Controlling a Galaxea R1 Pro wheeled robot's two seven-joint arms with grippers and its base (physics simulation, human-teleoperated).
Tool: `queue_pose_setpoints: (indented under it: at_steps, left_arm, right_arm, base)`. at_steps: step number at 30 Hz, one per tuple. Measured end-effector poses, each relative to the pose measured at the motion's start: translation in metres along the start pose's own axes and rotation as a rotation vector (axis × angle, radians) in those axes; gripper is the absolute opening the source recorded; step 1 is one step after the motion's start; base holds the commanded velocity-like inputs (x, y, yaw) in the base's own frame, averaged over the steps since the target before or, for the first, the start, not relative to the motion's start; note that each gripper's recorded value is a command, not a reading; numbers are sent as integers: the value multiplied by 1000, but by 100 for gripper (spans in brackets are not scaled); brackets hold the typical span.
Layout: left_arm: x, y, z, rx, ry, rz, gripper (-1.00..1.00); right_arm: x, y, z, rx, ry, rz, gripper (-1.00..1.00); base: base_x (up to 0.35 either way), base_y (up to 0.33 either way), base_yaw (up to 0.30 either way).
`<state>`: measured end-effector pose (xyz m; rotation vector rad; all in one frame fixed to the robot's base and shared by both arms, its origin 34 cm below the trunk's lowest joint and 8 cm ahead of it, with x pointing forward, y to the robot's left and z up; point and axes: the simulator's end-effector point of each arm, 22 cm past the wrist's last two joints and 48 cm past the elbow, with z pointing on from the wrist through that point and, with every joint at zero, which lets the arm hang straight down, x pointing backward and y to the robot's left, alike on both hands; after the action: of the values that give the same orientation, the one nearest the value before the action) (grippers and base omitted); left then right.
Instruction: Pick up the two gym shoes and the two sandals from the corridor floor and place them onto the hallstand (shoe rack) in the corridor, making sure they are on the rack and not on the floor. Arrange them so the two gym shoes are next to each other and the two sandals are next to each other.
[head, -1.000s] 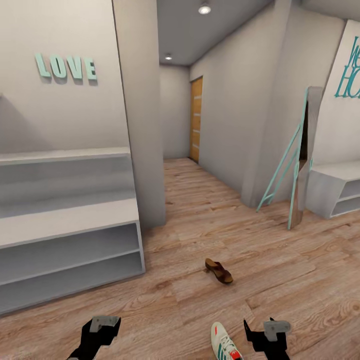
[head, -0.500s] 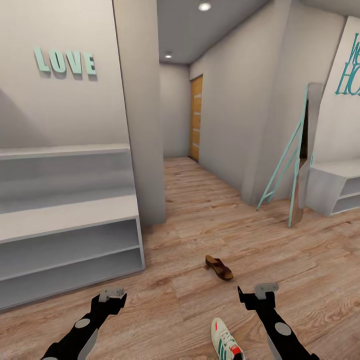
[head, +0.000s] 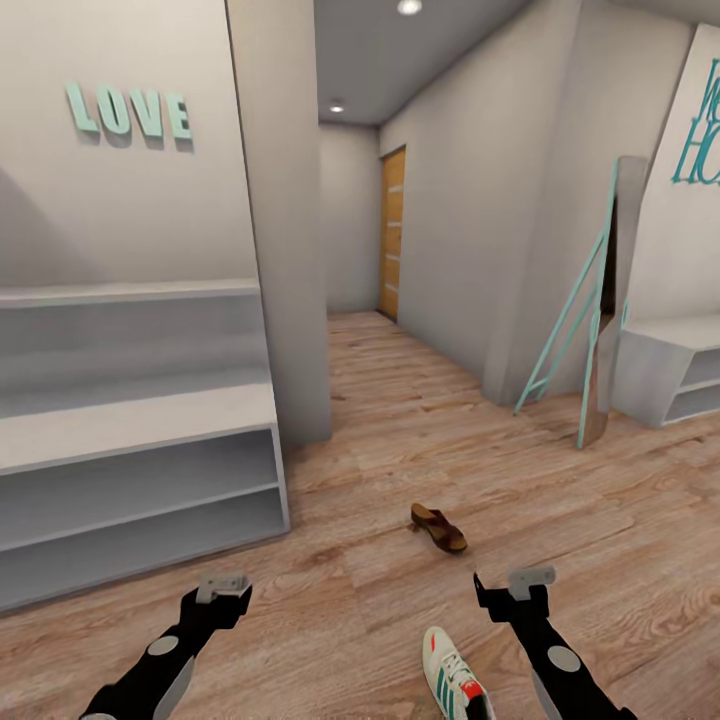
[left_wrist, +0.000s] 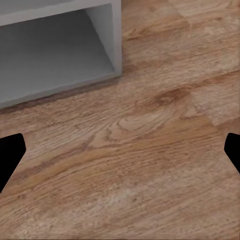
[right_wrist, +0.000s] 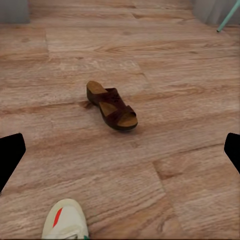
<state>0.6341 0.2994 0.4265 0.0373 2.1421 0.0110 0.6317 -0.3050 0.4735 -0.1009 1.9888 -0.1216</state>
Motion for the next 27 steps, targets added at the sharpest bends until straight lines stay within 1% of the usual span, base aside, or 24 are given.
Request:
queue_pose_setpoints:
  at_steps: [5,10,16,17,23,27]
  left_arm:
    - [11,1,5,0,5,1,100]
    - [13,0,6,2,10,0,100]
    - [15,-6,7,15,11,-2,100]
    - [15,-8,7,20,11,-3,100]
    - [14,-10,7,25,11,-5,100]
    - [9,-11,8,28,2,-5,100]
  right_arm:
    - [14,2,3,-1,7,0,100]
    - [17,0,3,-1,13,-7,100]
    - [22,-3,3,-1,22,-18,100]
    - [30,0,2,-30,38,-30,100]
    - [41,18,-1,-139,64,-48,100]
    - [45,21,-3,-177,72,-54,100]
  base:
    - [0,0,0]
    - [0,0,0]
    - [0,0,0]
    - [0,0,0]
    - [0,0,0]
    - [0,0,0]
